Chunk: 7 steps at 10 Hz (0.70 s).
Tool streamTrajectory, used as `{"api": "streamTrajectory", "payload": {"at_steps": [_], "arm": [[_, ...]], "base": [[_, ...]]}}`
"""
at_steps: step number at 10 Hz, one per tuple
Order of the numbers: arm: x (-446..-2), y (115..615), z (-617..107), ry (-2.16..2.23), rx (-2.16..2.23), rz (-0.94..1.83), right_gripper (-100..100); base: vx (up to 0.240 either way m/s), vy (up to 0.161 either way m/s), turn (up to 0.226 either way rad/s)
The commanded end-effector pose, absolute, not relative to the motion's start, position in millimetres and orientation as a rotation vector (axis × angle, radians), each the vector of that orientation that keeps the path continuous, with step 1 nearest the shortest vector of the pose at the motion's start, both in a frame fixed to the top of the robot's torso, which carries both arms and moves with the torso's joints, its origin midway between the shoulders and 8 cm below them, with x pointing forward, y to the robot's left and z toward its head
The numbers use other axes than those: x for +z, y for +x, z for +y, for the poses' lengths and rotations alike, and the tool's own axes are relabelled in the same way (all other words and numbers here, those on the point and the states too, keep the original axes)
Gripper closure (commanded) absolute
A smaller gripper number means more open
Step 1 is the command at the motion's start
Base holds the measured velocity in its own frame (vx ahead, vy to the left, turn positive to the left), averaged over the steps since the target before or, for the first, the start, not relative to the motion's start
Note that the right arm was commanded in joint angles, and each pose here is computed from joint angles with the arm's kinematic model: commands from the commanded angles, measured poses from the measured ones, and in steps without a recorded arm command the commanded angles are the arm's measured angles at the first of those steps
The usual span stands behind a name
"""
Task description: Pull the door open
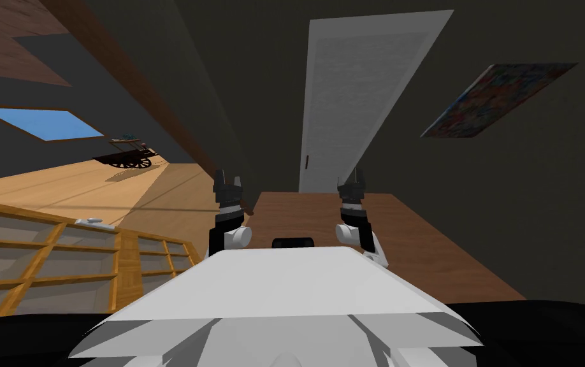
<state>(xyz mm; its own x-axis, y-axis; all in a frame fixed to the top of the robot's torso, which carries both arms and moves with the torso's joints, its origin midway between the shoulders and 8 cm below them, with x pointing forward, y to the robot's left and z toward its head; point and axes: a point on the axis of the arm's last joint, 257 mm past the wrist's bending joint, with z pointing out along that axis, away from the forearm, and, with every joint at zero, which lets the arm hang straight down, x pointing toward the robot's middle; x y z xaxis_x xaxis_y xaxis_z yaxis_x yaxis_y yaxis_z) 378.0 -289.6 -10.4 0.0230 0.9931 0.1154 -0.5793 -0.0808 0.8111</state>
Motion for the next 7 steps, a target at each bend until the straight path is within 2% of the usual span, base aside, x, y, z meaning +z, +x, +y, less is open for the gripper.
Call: {"api": "streamTrajectory", "payload": {"at_steps": [1,7], "arm": [[-19,381,-289,0.866,1.507,0.646,-100],[-61,399,-289,1.010,1.664,0.597,-100]], "base": [[0.126,-0.023,0.050],[0.127,-0.016,0.065]]}}
